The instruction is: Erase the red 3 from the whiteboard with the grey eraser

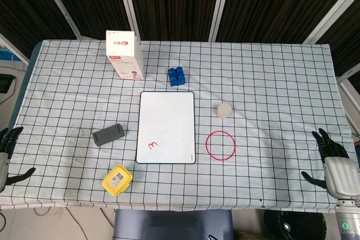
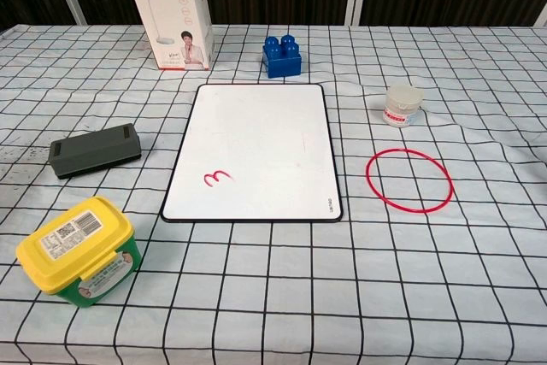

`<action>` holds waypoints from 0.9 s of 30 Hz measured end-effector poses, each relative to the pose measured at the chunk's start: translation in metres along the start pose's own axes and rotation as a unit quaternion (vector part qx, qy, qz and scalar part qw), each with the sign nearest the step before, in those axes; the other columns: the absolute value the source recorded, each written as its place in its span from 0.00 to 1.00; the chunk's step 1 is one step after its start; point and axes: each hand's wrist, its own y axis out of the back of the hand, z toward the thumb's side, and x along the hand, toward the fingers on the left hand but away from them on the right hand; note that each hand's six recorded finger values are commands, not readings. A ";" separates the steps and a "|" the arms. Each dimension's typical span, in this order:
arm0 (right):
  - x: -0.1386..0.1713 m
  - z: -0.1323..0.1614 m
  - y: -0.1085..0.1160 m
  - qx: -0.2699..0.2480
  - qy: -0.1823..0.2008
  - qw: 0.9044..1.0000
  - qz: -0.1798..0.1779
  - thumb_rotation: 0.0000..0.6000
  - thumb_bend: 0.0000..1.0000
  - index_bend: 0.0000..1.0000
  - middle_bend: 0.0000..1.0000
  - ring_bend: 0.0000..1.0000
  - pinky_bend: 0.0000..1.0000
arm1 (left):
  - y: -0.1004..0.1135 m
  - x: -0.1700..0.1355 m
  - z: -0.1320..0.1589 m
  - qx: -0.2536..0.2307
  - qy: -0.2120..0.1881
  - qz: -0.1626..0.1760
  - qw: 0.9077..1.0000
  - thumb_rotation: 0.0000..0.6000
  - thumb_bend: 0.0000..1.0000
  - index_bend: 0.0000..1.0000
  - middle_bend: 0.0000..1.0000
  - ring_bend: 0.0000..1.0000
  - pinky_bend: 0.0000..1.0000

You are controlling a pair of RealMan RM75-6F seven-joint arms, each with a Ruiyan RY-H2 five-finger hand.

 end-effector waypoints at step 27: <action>0.000 -0.001 -0.001 -0.005 -0.004 1.000 0.004 1.00 0.05 0.00 0.05 0.18 0.20 | -0.004 0.003 0.002 -0.006 0.002 -0.004 1.000 1.00 0.08 0.00 0.11 0.00 0.05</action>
